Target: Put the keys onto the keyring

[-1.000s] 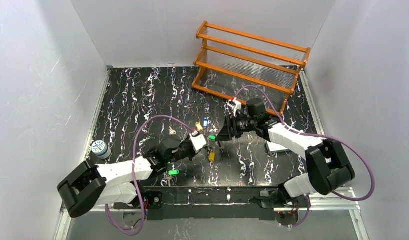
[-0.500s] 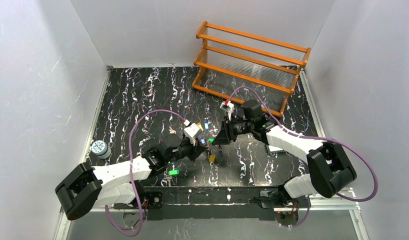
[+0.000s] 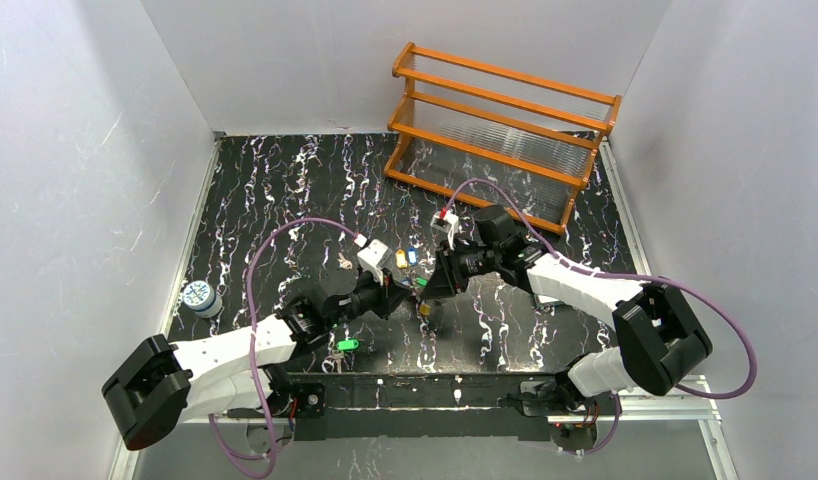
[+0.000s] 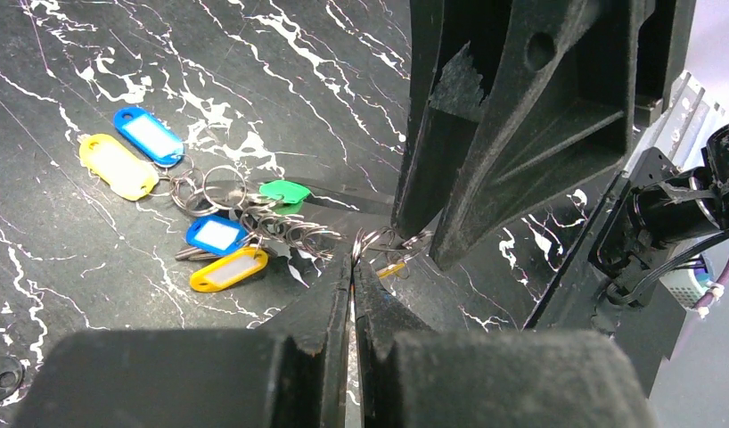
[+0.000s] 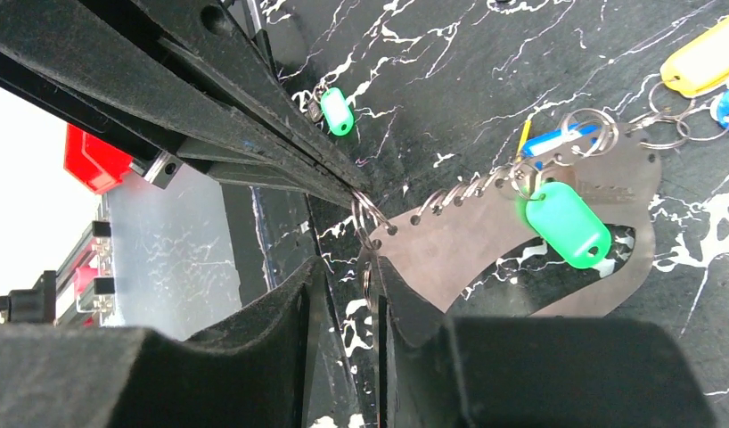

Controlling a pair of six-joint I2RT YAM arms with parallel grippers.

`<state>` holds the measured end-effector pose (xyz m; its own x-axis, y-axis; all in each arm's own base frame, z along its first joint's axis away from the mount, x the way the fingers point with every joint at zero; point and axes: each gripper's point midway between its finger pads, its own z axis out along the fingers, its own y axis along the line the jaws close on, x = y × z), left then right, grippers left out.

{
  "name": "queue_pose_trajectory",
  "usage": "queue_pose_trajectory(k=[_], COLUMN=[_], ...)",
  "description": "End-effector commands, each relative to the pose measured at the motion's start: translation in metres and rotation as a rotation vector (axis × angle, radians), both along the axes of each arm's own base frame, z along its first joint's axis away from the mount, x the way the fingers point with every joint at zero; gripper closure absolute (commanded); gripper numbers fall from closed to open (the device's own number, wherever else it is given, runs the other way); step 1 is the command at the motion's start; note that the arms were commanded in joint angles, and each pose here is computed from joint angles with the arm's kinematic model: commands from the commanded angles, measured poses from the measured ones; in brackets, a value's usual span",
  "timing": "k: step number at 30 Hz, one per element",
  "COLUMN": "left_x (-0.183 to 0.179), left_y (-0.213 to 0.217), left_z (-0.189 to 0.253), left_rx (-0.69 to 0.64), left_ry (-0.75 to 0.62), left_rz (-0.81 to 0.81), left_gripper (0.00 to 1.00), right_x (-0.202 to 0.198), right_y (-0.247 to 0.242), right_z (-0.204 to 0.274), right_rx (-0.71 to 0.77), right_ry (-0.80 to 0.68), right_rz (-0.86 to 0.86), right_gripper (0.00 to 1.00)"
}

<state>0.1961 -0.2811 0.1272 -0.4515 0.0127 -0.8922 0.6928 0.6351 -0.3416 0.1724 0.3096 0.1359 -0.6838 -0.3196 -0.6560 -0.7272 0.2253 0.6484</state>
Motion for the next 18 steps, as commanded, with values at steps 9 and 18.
queue_pose_trajectory(k=[9,18], left_x=[0.005,0.002], left_y=[-0.007,-0.009], left_z=[0.026,0.026], left_rx=[-0.05,-0.053], left_ry=[-0.034,-0.03], left_rz=[0.007,-0.015], left_gripper=[1.0,1.0], right_x=[0.007,0.017], right_y=[0.022,0.026], right_z=[0.014,0.014], right_rx=[0.022,0.002], right_ry=[-0.072,-0.097], right_rz=[0.023,-0.024], right_gripper=[0.72,0.73])
